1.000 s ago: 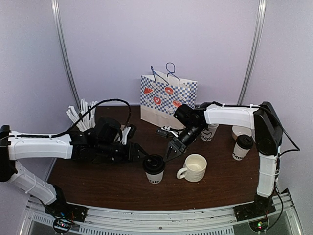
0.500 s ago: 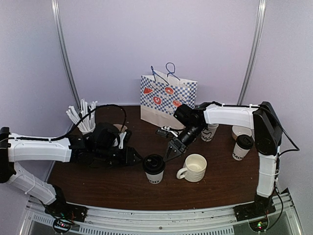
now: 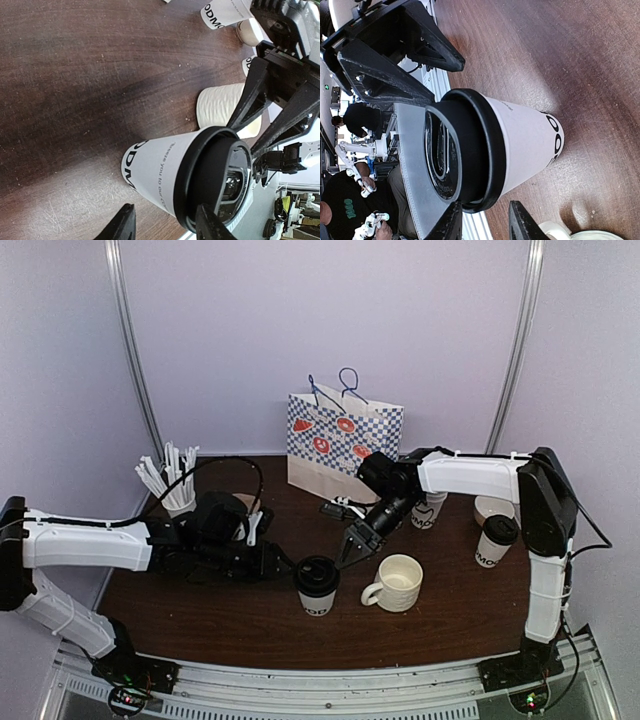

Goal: Pack the takeout coffee

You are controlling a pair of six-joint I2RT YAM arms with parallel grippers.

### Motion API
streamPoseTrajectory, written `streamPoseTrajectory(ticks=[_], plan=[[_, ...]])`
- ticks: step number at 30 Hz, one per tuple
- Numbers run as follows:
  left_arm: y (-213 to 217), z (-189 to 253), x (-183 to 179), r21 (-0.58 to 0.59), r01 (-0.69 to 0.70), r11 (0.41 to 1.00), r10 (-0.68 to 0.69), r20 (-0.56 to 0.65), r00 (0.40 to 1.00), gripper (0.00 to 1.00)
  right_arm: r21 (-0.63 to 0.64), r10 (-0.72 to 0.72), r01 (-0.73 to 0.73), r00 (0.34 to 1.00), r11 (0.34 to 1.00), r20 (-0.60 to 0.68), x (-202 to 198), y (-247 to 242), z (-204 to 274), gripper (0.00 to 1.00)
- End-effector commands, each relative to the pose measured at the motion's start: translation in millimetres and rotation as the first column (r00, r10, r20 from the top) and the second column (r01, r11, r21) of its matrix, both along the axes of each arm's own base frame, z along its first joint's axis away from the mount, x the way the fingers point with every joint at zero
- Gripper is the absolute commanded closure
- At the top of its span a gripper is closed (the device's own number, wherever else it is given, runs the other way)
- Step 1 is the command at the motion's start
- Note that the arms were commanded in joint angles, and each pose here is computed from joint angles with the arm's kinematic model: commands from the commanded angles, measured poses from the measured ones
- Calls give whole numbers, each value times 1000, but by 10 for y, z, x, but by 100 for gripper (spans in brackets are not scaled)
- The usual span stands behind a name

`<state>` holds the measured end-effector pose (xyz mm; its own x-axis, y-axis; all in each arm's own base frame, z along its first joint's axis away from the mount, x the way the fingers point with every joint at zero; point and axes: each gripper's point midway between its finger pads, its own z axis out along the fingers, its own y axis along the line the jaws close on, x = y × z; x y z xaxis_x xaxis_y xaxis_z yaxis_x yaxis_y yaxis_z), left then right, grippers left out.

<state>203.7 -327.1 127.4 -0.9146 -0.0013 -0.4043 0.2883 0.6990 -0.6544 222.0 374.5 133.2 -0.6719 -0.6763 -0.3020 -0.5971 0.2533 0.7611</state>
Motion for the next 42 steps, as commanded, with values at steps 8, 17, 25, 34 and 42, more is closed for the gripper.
streamPoseTrajectory(ticks=[8,17,25,34,42], plan=[[-125,7,66,-42,7,999,-8,-6,1000,56,1,3,-3,1000,1000,-9,36,24,-43,65],[118,187,111,-25,-84,996,85,60,995,55,1,4,-4,1000,1000,-15,30,24,-46,65],[-13,283,-16,-93,-15,996,17,23,1000,50,-7,6,-6,1000,1000,-14,34,20,-70,65],[-83,247,-49,-122,-4,993,4,0,1000,51,-11,9,-9,1000,1000,-2,23,-2,-49,65],[-149,135,-72,-121,11,993,-16,-36,999,52,-9,11,-11,1000,1000,-1,18,-5,-45,64]])
